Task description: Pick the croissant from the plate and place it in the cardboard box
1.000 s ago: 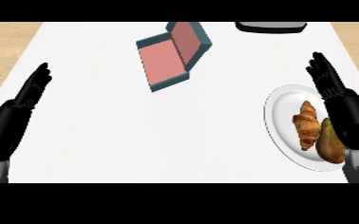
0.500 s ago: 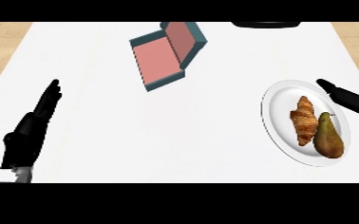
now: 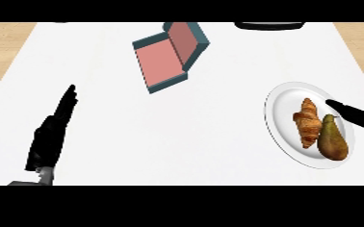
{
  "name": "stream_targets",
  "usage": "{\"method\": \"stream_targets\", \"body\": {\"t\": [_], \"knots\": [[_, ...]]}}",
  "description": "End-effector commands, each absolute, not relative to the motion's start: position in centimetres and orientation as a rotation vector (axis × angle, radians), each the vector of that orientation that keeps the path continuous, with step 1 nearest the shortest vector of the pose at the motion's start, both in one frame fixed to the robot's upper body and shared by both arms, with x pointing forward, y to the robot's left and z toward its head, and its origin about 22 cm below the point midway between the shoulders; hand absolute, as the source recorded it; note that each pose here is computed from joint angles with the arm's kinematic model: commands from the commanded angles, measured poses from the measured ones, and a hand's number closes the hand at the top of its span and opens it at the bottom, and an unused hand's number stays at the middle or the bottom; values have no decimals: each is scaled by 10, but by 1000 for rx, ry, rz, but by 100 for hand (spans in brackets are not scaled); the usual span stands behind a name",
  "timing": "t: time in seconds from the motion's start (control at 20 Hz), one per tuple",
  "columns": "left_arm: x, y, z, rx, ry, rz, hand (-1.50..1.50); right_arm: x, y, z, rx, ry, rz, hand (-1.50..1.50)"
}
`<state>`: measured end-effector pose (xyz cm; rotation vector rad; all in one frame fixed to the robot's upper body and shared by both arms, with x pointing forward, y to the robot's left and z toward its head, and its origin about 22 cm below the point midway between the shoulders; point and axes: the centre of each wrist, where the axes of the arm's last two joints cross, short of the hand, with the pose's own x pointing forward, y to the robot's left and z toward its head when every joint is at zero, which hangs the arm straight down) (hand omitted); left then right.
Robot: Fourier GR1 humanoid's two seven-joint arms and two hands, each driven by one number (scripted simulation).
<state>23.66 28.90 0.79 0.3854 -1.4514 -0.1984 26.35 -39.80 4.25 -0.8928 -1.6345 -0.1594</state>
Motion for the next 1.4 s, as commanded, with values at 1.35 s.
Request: {"method": "stream_targets", "body": {"t": [1.35], "knots": [[239,273,7,395,-1447,-206,0,289,-347,80,-775,-733,615,-150]]}}
